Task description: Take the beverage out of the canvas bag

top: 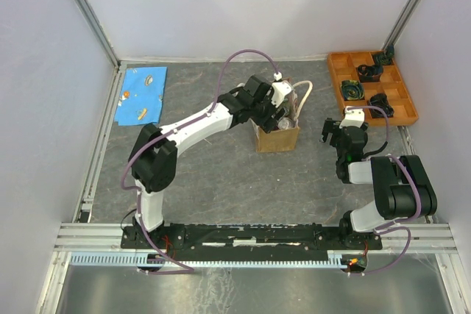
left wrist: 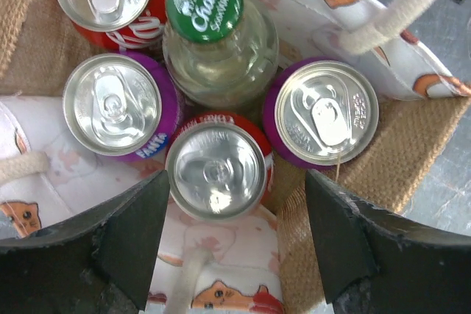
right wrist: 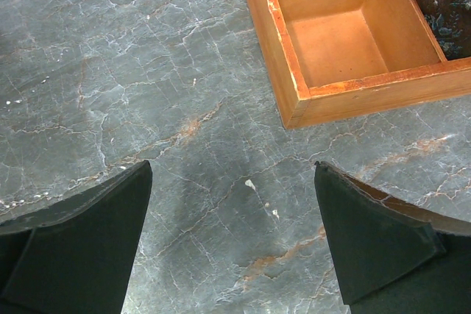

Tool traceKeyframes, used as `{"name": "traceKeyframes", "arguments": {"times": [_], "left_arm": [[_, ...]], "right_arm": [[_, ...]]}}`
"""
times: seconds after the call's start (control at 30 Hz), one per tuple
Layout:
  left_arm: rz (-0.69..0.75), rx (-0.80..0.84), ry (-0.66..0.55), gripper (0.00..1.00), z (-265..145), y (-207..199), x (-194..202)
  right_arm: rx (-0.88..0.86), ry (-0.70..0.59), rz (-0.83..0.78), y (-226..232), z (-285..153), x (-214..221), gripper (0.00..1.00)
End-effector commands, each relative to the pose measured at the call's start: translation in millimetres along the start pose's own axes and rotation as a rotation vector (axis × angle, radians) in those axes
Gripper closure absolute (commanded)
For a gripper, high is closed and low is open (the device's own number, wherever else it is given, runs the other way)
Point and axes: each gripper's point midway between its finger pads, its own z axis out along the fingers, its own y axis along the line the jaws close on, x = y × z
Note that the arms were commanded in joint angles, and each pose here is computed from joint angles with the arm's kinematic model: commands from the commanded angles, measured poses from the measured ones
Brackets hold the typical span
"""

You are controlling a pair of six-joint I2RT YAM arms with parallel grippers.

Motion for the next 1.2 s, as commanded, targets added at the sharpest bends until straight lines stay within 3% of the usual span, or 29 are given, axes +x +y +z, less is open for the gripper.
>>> {"name": "traceKeyframes", "arguments": {"times": [0.0,0.4,0.73,1.17], "left_arm": [[0.067,0.020,-0.097,0.18,-27,-9,-20],[0.042,-0.092,-0.012,0.11,-11,12,-6],[0.039,-0.083,0.004,0.10,7,15,2],[-0.003,-0.073,0.074,0.25,38,23,27]], "right_arm": [[-0.001,-0.050,0.005,1,5,-17,0.01],[-0.002,-0.050,0.004,1,5,-17,0.01],[-0.001,-0.051,0.006,1,5,-18,0.01],[-0.001,-0.051,0.005,1,5,-18,0.01]]}}
